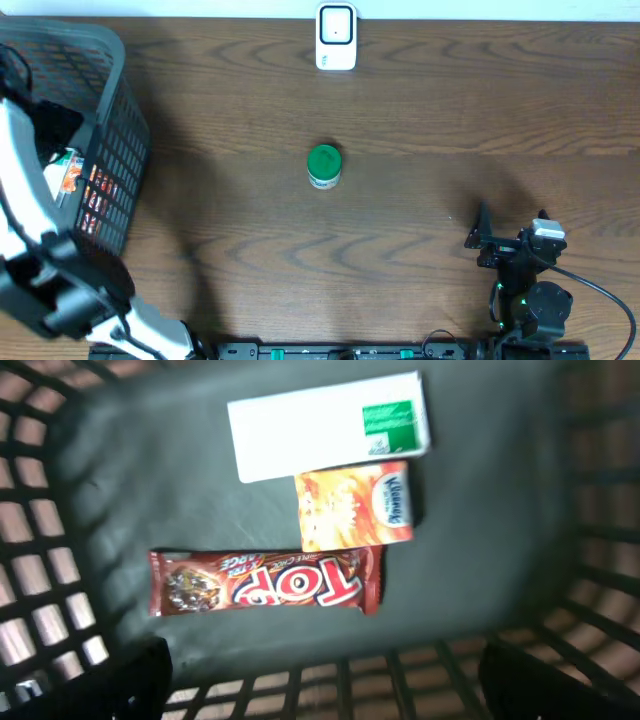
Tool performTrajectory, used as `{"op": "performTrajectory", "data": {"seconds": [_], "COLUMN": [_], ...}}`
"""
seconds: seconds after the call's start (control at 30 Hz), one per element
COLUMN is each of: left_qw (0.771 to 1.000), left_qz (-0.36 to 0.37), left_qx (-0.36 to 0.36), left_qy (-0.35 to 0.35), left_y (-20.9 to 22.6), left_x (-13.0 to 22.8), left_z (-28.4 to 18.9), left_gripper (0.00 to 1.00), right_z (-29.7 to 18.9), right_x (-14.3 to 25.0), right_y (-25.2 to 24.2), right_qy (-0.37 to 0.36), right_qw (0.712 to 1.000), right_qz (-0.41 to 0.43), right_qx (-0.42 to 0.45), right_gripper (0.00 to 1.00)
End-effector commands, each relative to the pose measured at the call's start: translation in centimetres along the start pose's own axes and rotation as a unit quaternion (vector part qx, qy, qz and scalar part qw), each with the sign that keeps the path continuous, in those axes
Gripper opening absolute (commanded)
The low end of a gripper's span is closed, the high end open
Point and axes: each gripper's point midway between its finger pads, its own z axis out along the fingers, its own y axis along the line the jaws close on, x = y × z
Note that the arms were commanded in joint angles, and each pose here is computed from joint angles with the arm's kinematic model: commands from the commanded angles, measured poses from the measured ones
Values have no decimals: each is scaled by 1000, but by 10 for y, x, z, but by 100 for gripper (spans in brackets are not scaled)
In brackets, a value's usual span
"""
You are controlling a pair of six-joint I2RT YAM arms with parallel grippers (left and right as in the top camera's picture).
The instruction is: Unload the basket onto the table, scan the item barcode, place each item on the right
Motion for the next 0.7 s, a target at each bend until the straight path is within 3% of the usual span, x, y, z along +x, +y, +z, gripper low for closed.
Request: {"op": "performTrajectory", "data": {"seconds": [0.0, 0.27, 0.67], "left_qw": [999, 998, 996], "left_qz": [-18, -13, -22], "left_qx": [-27, -40, -60], "left_qy": [23, 41, 59], "left_y": [-2, -19, -22], "left_x": [2, 0, 8], "left_z": [32, 90, 134], "left_gripper": [98, 98, 98], "right_z": [0, 0, 0], "right_x": [0, 0, 0], "right_y": [-1, -1, -1], "right_qy": [-2, -2, -2], "right_qw": [1000, 1000, 1000], "right_qz": [-6, -6, -6], "right_qx": [3, 3, 3], "right_gripper": [99, 99, 99]}}
